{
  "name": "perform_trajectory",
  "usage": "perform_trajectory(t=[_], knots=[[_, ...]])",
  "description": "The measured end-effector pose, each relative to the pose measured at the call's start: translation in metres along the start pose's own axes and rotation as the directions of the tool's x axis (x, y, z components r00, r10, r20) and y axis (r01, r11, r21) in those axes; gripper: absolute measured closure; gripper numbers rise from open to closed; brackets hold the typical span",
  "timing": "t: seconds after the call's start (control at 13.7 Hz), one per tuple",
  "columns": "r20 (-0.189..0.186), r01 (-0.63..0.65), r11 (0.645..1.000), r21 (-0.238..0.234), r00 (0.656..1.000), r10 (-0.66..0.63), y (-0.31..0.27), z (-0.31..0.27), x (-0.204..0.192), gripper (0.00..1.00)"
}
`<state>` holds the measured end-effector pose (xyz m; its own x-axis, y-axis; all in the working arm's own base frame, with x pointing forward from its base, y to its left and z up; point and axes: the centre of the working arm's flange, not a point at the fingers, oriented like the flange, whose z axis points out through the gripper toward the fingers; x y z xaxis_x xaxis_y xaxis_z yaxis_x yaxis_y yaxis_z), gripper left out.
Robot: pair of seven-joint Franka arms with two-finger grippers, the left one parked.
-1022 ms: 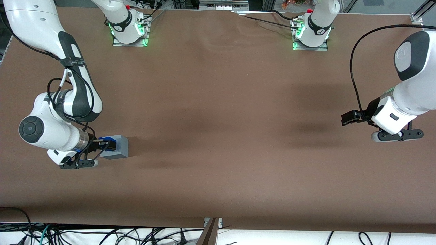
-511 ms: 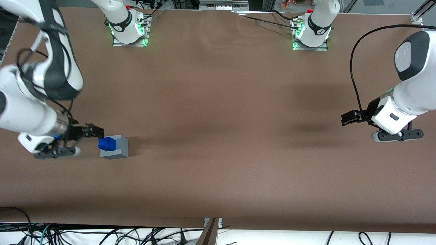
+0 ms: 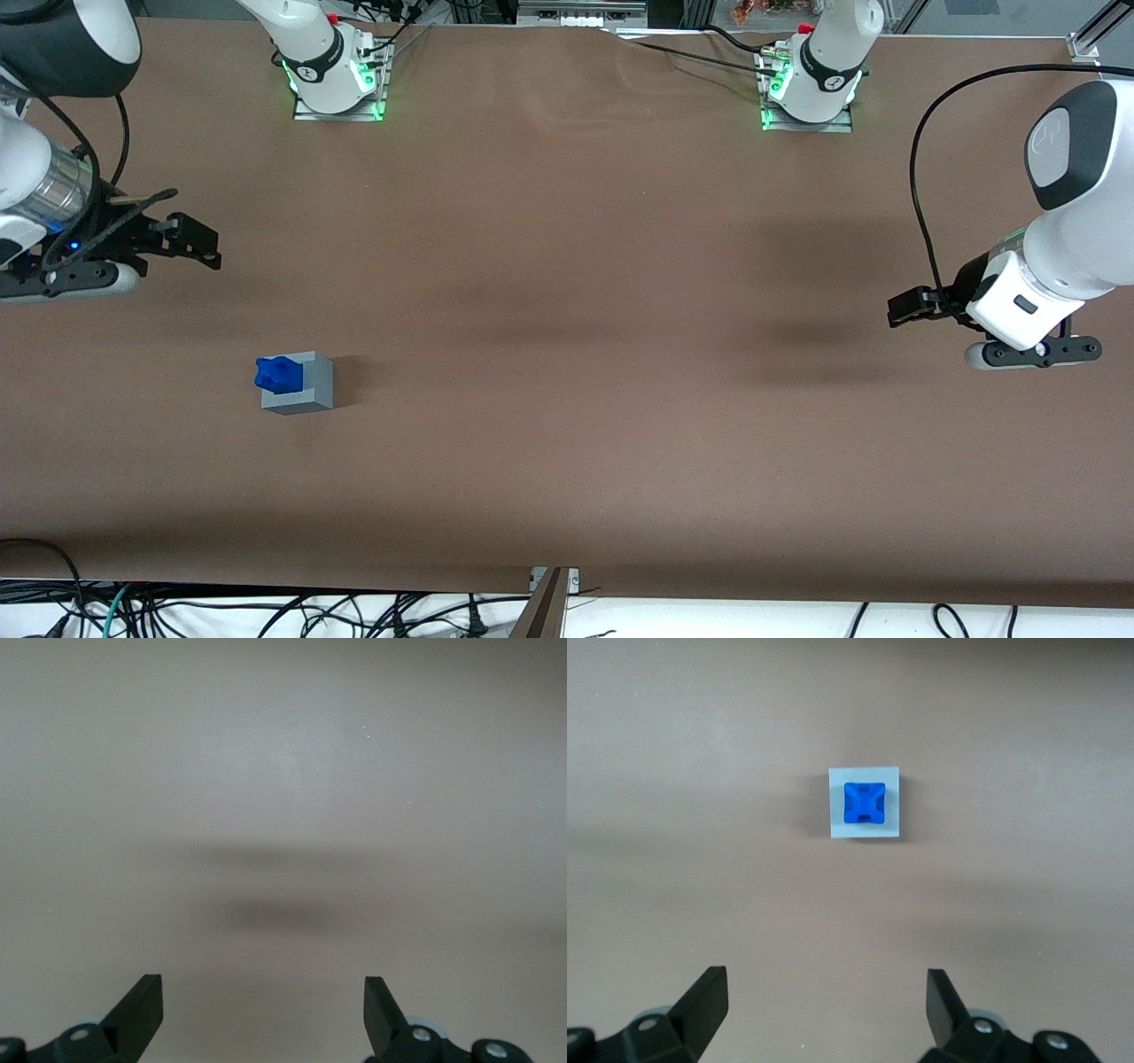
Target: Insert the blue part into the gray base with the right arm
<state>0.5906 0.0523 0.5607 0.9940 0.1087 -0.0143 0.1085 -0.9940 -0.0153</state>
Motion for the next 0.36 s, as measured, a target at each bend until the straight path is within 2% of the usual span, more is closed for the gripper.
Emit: perform_trajectory(t=[0.36], knots=[[0.009,0.0,1.0,0.0,1.0,0.0,-0.0003,0.0038,-0.0024,0.0]])
